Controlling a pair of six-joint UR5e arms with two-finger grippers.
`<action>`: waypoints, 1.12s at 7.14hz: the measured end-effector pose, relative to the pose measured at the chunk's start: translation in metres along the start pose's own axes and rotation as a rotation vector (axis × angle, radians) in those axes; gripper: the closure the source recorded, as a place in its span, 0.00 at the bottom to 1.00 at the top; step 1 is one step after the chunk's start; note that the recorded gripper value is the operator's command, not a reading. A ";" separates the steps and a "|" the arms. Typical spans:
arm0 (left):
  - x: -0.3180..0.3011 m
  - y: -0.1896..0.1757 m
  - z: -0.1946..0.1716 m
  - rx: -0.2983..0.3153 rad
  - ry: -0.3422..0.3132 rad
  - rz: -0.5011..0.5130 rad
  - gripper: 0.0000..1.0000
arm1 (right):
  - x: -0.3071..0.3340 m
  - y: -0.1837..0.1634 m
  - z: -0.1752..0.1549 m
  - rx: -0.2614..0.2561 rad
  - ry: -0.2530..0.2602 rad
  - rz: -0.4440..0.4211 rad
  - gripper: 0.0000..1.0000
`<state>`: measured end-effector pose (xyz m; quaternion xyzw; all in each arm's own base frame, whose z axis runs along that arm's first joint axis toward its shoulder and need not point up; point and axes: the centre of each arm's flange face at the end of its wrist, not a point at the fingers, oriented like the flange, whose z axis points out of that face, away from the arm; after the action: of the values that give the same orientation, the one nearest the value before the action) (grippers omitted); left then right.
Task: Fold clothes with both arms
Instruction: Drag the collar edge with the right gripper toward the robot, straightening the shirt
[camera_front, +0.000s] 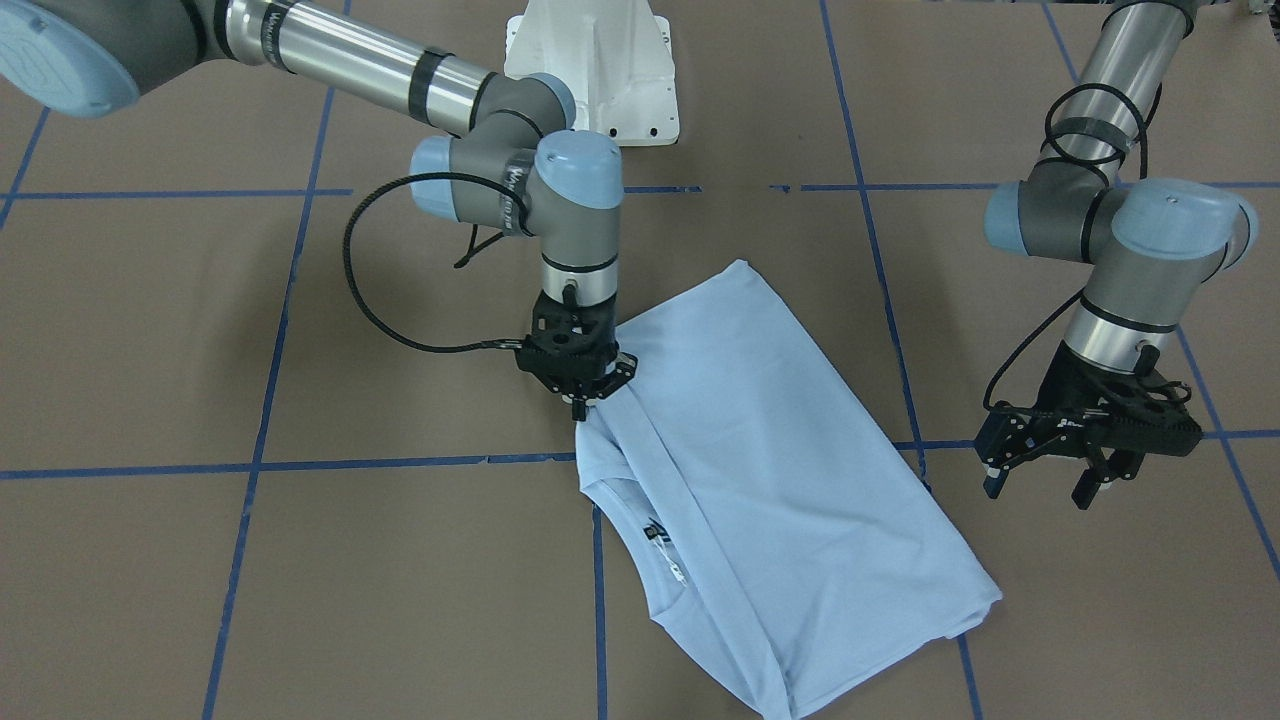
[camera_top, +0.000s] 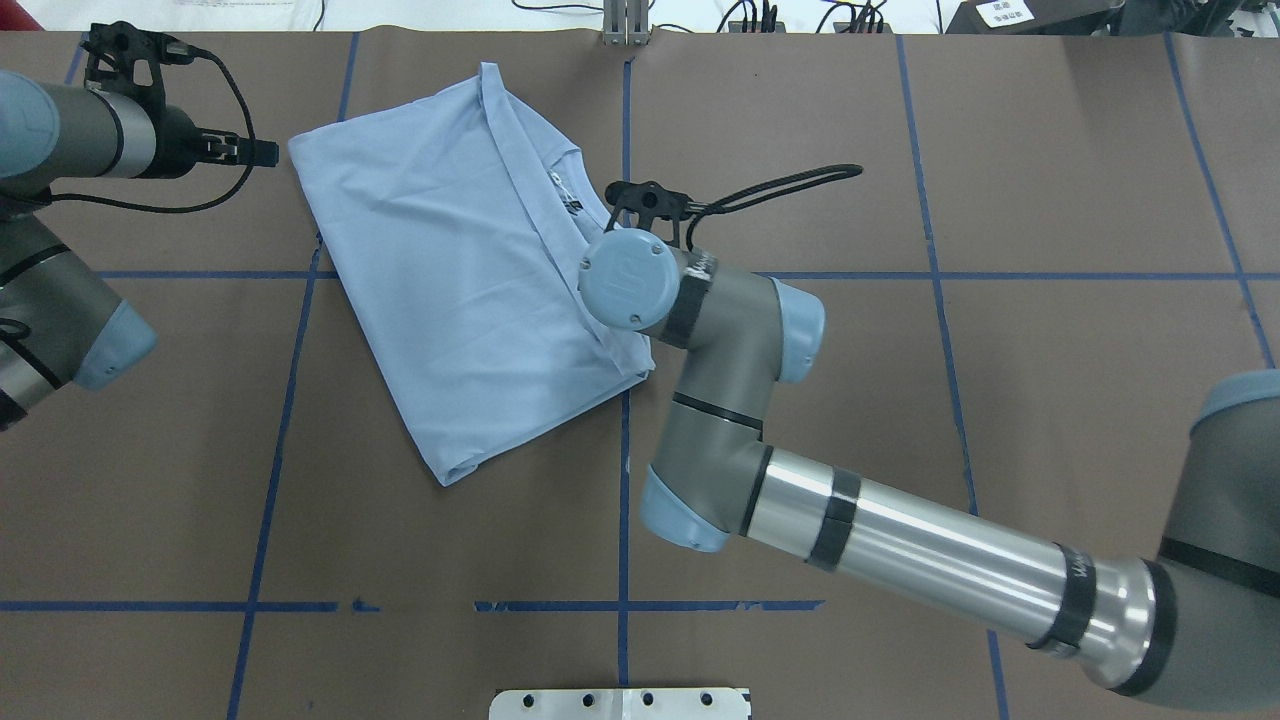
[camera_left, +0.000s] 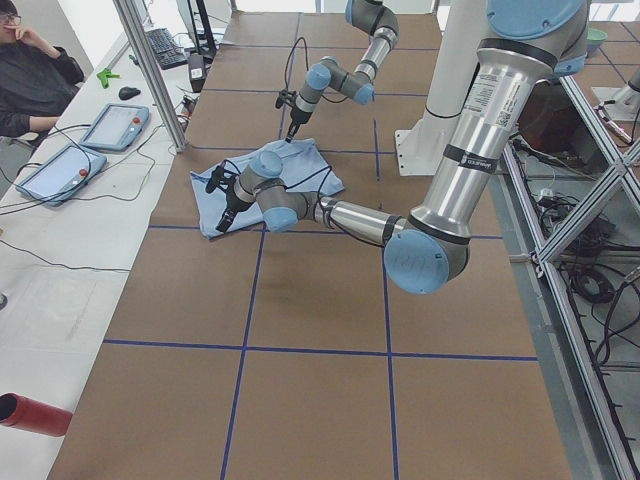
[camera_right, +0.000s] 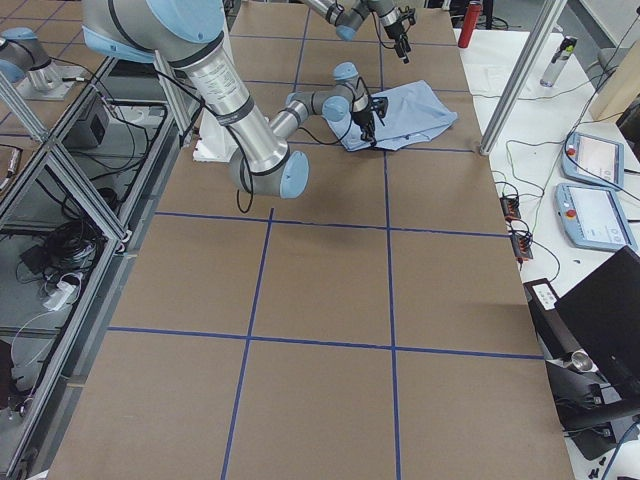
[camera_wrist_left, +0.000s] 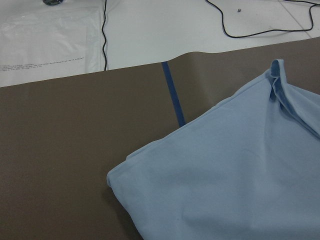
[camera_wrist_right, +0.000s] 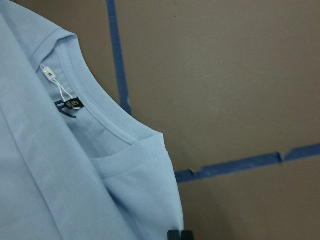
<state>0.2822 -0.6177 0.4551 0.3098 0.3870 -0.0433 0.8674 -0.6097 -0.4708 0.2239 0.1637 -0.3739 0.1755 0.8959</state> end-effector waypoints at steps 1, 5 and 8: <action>0.001 0.000 0.000 0.001 0.001 -0.004 0.00 | 0.034 0.027 -0.019 0.003 -0.014 -0.019 1.00; 0.003 -0.001 -0.002 0.004 0.005 -0.006 0.00 | 0.163 0.135 -0.090 0.028 -0.011 -0.097 1.00; 0.003 -0.001 -0.002 0.004 0.006 -0.005 0.00 | 0.180 0.197 -0.108 0.045 -0.027 -0.079 0.01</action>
<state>0.2830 -0.6165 0.4513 0.3104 0.3905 -0.0454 0.8655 -0.5111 -0.2156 0.3145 0.2006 -0.3752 0.1462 0.8931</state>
